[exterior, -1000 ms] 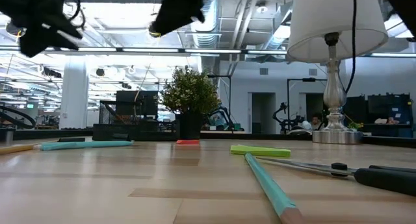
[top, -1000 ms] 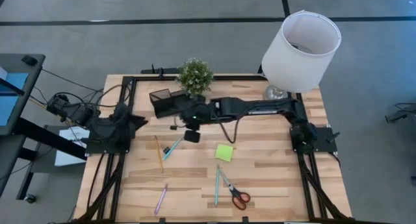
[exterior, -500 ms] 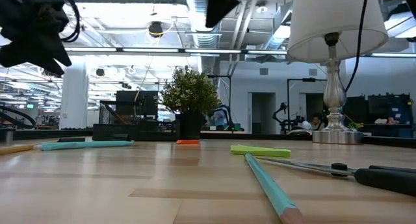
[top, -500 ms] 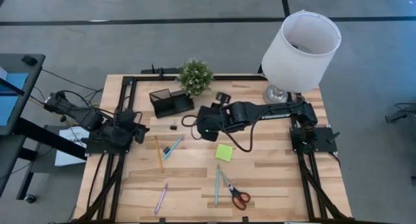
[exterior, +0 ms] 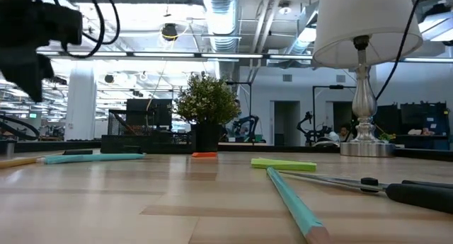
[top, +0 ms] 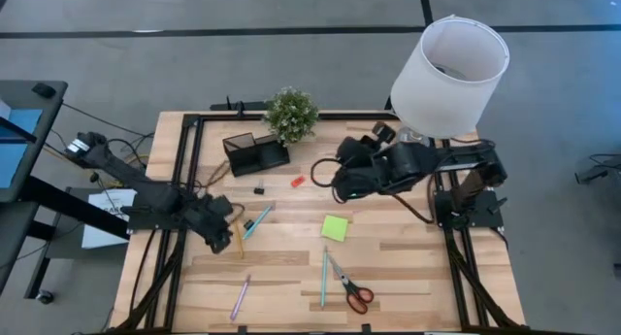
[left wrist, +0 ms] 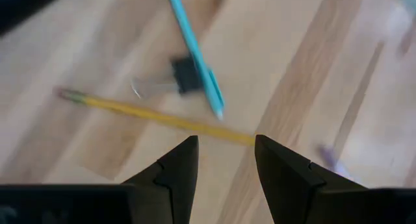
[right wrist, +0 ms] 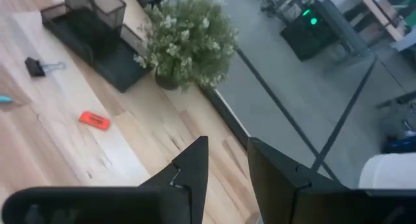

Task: Pick and place office supplies into organizer
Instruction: Put the blue pen into the black organizer

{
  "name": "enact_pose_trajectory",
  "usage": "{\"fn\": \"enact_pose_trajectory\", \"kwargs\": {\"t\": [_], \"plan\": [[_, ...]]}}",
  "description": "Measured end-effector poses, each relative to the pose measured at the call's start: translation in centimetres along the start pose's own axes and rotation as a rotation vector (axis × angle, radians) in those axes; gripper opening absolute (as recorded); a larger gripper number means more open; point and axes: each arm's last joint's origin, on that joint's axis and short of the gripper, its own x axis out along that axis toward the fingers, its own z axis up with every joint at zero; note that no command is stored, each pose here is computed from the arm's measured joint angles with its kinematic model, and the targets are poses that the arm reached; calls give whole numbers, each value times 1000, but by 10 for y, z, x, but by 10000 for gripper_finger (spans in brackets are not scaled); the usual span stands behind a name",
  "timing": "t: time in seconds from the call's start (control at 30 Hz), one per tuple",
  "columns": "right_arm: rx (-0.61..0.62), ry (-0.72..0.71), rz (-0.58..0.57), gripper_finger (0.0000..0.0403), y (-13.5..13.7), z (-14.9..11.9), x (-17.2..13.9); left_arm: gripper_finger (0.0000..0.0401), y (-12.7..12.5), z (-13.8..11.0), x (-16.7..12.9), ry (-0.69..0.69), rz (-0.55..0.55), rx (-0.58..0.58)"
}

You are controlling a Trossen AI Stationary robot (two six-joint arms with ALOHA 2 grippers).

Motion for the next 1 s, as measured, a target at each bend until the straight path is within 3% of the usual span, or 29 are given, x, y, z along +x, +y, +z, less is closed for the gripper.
{"fn": "enact_pose_trajectory", "kwargs": {"t": [0.13,0.43,1.0], "plan": [[31,-12,-23,102,4,-14,5,145,-12,-3,24,80,35,56],[-17,40,-41,102,31,-40,25,145,-23,-2,62,107,74,97],[17,6,-1,102,37,-38,20,145,-16,5,67,81,154,129]]}}
